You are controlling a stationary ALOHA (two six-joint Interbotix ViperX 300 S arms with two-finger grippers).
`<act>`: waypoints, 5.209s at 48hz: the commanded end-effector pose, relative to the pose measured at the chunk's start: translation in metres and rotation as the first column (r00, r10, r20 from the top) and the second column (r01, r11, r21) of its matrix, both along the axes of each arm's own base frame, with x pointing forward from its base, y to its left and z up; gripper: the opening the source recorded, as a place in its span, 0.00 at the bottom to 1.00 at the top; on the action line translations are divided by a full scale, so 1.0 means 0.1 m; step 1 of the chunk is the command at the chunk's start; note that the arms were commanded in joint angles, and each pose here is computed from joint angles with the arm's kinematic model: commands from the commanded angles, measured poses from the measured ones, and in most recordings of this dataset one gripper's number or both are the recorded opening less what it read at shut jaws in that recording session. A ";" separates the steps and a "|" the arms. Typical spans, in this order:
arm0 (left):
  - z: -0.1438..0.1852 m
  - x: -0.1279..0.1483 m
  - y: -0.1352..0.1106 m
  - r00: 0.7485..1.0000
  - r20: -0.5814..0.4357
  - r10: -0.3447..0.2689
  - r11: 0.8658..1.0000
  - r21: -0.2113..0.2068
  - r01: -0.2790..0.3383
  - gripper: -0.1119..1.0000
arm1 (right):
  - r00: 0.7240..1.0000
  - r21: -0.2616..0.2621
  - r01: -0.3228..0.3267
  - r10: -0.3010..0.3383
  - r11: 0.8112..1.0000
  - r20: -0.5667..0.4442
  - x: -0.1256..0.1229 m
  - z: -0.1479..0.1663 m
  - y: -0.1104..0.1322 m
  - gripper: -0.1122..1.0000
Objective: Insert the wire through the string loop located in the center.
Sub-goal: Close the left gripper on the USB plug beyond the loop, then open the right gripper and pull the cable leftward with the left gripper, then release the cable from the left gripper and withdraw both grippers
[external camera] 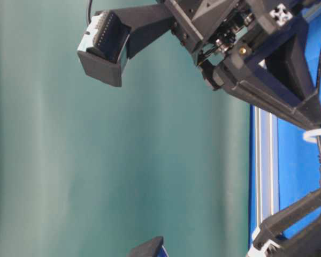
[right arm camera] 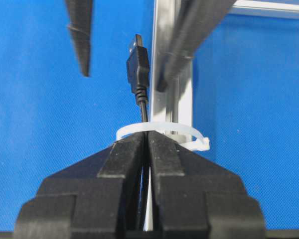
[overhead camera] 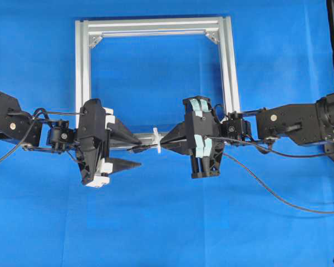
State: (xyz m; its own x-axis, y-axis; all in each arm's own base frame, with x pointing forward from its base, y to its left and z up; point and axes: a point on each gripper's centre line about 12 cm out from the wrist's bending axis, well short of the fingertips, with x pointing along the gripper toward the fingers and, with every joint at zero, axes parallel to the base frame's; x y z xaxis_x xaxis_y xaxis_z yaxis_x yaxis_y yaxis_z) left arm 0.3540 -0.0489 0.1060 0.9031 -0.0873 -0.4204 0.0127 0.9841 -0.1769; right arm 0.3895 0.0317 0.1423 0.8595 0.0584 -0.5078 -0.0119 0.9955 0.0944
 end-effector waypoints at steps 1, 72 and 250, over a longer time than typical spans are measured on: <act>0.10 0.07 -0.01 0.999 0.040 -0.003 1.000 0.000 0.003 0.45 | 1.000 0.002 -0.002 0.002 1.000 0.028 0.03 0.08 0.01 0.08; 0.08 0.01 -0.02 1.000 0.016 -0.008 1.000 0.003 0.008 0.17 | 0.999 0.002 -0.031 0.031 1.000 0.028 0.01 0.09 0.12 0.93; 0.55 -1.34 0.23 0.999 -0.044 0.002 1.000 -0.018 -0.003 0.84 | 0.993 -0.005 -0.060 0.061 0.998 0.097 -0.33 0.91 0.13 0.92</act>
State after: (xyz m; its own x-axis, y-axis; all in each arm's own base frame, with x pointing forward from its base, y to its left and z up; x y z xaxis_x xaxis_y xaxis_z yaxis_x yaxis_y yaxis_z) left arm 0.2175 -0.0256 0.1573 0.8760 -0.0931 -0.4733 -0.0007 0.9810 -0.1942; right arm 0.3551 0.0445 0.2204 0.8831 0.1086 -0.4565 -0.0771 0.9932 0.0871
